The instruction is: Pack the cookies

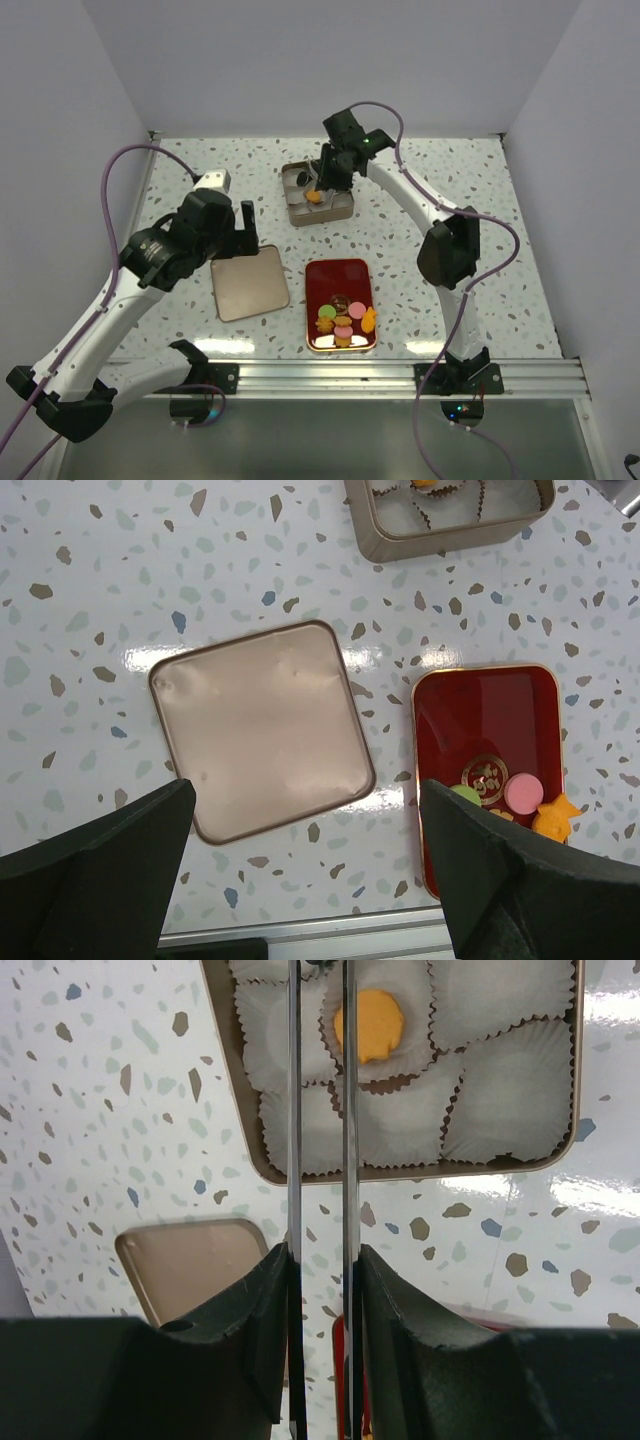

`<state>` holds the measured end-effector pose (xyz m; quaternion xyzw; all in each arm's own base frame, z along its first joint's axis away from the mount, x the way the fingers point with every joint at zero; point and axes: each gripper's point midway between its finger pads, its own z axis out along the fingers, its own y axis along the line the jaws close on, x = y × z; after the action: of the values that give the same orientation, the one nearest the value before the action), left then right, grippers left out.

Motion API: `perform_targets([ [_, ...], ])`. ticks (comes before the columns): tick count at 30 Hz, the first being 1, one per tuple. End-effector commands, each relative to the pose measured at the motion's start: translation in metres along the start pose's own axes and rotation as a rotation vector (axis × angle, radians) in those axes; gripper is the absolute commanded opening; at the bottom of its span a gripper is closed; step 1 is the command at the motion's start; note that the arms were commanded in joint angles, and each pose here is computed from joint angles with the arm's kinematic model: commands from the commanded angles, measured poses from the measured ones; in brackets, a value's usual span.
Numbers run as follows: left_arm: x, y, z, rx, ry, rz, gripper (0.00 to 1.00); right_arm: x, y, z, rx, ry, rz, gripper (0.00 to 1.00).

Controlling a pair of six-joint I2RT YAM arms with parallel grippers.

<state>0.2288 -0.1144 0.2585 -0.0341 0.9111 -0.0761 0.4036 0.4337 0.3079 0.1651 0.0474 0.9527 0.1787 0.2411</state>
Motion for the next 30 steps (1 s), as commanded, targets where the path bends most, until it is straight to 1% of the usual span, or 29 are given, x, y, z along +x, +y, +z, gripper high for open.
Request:
perform_targets([
  [1,-0.001,0.0,-0.004,0.008,-0.012,-0.016,1.0,-0.034,0.021,-0.047,-0.072,-0.122,-0.016,0.33],
  [5,-0.001,0.001,-0.004,0.006,-0.013,-0.017,1.0,-0.04,0.032,-0.064,-0.117,-0.143,-0.011,0.33],
  [9,-0.002,0.002,-0.004,0.003,-0.018,-0.018,1.0,-0.043,0.03,-0.083,-0.115,-0.167,-0.025,0.34],
  [12,-0.002,0.003,-0.004,-0.003,-0.019,-0.014,1.0,-0.028,0.019,-0.092,-0.086,-0.135,-0.038,0.33],
  [13,-0.003,0.003,-0.004,-0.006,-0.023,-0.015,1.0,-0.026,0.019,-0.111,-0.104,-0.153,-0.042,0.33],
  [14,-0.004,0.003,-0.004,-0.006,-0.026,-0.012,1.0,-0.006,0.006,-0.1,-0.072,-0.097,-0.051,0.33],
  [15,-0.004,0.005,-0.004,-0.014,-0.029,-0.007,1.0,0.013,-0.003,-0.11,-0.065,-0.083,-0.065,0.33],
  [16,-0.005,0.006,-0.004,-0.018,-0.033,-0.007,1.0,0.014,0.0,-0.11,-0.07,-0.087,-0.072,0.33],
  [20,-0.004,0.004,0.004,-0.022,-0.033,0.014,1.0,0.08,-0.027,-0.141,-0.033,-0.025,-0.136,0.36],
  [22,-0.001,0.002,0.01,-0.016,-0.021,0.025,1.0,0.111,-0.031,-0.151,-0.026,0.018,-0.177,0.38],
  [23,-0.002,-0.001,0.013,-0.009,-0.025,0.026,1.0,0.129,-0.038,-0.156,-0.019,0.045,-0.179,0.4],
  [24,0.0,-0.003,0.016,-0.004,-0.019,0.03,1.0,0.147,-0.036,-0.161,-0.035,0.075,-0.205,0.41],
  [25,0.003,-0.006,0.02,0.004,-0.003,0.036,1.0,0.17,-0.045,-0.159,-0.018,0.143,-0.207,0.42],
  [27,0.002,-0.012,0.025,0.025,0.0,0.035,1.0,0.193,-0.049,-0.167,-0.02,0.177,-0.229,0.46],
  [29,0.002,-0.018,0.032,0.035,0.006,0.037,1.0,0.218,-0.063,-0.17,0.01,0.248,-0.232,0.5],
  [30,0.002,-0.02,0.034,0.041,0.007,0.038,1.0,0.226,-0.065,-0.177,0.005,0.254,-0.245,0.51],
])
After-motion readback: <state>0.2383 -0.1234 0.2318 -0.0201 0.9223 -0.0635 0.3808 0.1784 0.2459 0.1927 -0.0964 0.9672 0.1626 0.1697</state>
